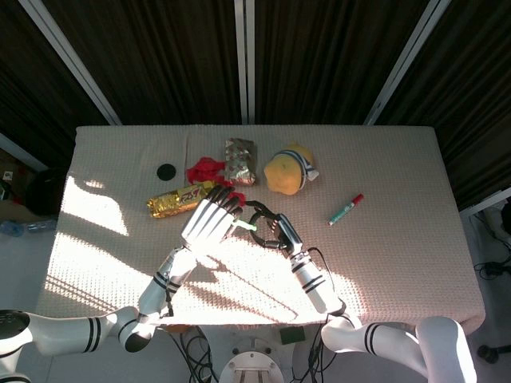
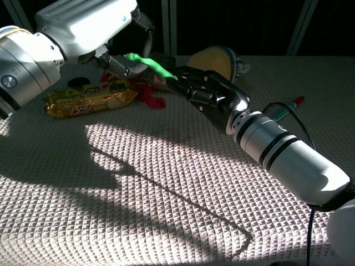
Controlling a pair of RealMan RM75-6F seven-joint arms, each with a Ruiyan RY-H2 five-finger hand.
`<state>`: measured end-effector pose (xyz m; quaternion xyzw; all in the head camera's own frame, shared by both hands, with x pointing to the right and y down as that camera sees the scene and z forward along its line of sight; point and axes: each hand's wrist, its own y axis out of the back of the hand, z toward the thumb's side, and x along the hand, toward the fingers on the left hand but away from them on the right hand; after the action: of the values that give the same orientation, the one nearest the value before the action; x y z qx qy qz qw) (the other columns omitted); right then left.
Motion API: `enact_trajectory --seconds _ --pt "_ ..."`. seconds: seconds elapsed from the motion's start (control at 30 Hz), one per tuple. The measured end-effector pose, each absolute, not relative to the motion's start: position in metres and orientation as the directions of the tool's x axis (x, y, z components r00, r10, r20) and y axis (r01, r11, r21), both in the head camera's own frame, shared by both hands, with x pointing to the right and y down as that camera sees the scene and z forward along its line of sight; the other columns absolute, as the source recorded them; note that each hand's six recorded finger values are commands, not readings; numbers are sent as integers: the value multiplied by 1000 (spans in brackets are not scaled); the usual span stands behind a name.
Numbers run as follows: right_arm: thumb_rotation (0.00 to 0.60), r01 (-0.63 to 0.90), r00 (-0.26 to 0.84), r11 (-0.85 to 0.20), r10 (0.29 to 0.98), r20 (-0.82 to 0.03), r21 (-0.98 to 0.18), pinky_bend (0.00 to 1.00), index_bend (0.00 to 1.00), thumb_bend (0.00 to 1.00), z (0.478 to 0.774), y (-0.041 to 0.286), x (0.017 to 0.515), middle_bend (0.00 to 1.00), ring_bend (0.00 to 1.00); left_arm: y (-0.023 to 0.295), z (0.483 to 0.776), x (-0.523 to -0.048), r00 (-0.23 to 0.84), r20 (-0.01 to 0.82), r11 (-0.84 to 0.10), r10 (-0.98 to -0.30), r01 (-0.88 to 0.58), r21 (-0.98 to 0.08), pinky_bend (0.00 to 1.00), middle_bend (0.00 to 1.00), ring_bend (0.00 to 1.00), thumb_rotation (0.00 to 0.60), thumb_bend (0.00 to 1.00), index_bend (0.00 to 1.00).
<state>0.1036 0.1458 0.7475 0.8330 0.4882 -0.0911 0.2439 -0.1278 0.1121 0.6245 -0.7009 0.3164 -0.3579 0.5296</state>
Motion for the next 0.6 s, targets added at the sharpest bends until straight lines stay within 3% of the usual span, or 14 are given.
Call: enact_trajectory --seconds 0.6 --pt "600 871 488 -409 785 -382 273 0 581 424 745 146 108 145 0 115 625 -131 543 162 -242 -824 -78 -967 265 410 236 599 360 598"
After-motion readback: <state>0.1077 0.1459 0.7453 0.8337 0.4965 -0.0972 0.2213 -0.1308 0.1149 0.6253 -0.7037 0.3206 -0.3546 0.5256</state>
